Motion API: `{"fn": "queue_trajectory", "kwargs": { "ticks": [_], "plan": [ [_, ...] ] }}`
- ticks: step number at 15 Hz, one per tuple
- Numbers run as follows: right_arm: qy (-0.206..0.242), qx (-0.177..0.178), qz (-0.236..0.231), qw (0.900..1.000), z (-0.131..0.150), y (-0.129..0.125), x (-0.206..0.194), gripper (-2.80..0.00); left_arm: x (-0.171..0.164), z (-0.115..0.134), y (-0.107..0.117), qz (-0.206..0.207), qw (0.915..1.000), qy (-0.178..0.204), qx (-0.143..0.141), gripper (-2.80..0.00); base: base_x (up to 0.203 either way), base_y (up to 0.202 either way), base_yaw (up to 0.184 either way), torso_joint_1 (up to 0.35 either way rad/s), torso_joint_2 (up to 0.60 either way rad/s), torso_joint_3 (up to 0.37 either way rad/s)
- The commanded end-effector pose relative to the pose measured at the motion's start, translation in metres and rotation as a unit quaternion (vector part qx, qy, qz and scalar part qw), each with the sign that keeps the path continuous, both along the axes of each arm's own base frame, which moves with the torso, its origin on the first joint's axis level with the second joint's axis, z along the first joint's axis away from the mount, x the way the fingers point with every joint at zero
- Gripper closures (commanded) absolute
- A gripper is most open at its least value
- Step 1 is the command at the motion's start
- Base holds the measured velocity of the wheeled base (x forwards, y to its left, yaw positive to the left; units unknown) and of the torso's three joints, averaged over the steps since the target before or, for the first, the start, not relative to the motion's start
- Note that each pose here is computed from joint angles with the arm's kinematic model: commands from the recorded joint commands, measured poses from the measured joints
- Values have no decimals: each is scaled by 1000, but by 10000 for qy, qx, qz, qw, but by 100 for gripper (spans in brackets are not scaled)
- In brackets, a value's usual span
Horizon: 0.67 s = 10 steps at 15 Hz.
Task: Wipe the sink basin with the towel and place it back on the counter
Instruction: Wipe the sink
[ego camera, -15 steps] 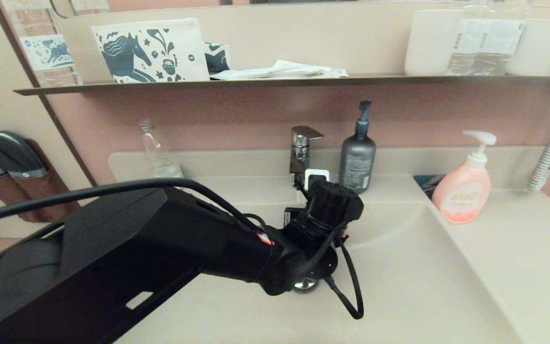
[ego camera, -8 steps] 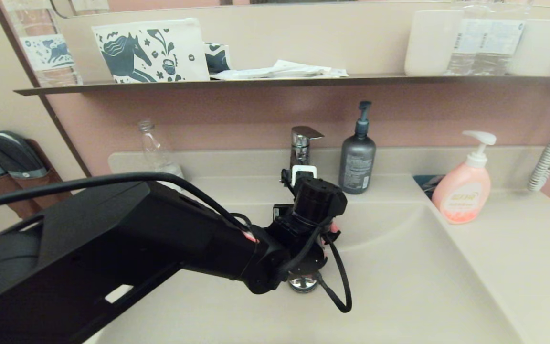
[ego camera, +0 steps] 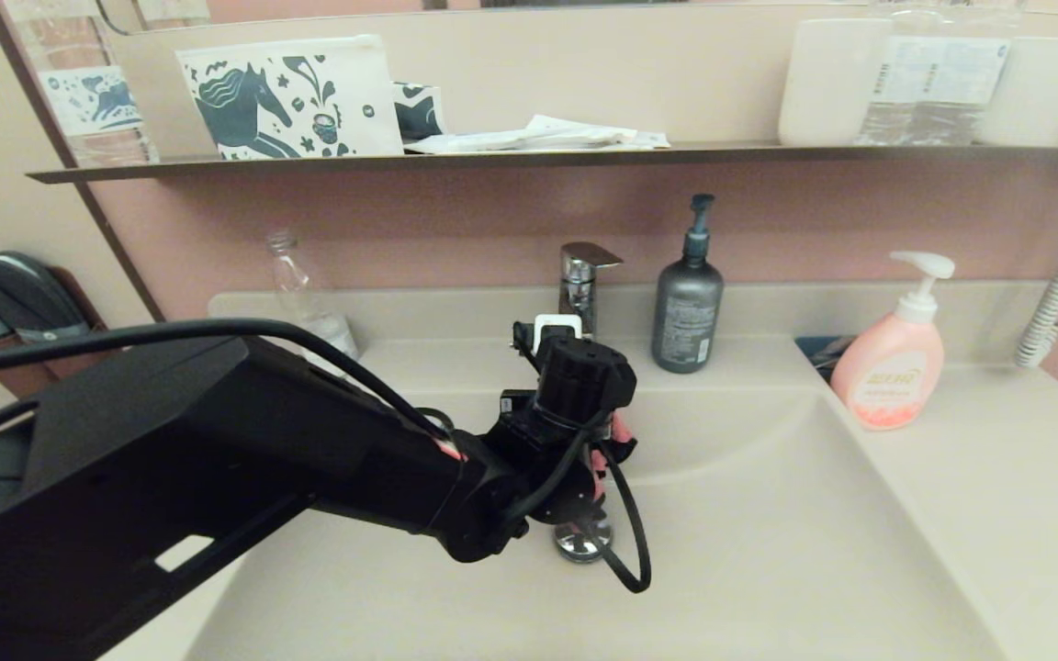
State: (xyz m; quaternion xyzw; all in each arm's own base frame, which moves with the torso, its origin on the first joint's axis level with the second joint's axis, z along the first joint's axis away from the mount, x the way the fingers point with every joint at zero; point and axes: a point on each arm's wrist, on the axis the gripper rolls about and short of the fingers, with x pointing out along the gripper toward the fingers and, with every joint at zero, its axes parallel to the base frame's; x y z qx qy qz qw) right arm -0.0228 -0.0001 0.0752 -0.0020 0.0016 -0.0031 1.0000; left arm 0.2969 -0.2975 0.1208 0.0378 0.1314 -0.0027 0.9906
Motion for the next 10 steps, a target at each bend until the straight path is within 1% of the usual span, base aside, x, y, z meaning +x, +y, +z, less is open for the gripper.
{"fn": "queue_trajectory", "kwargs": {
  "ticks": [1,4,7,8,10],
  "plan": [
    [7,-3,0,10000,0,0,0,0,-2,-2,7,59,10000,18,19,0,0,0,0,0,0,0],
    [7,-3,0,10000,0,0,0,0,1,0,13,85,10000,8,-12,0,0,0,0,0,0,0],
    [7,-3,0,10000,0,0,0,0,-3,-1,19,77,9999,71,15,0,0,0,0,0,0,0],
    [7,-3,0,10000,0,0,0,0,-3,-2,22,35,10000,76,-25,0,0,0,0,0,0,0],
    [7,-3,0,10000,0,0,0,0,2,-2,31,118,9999,63,-51,0,0,0,0,0,0,0]
  ]
}}
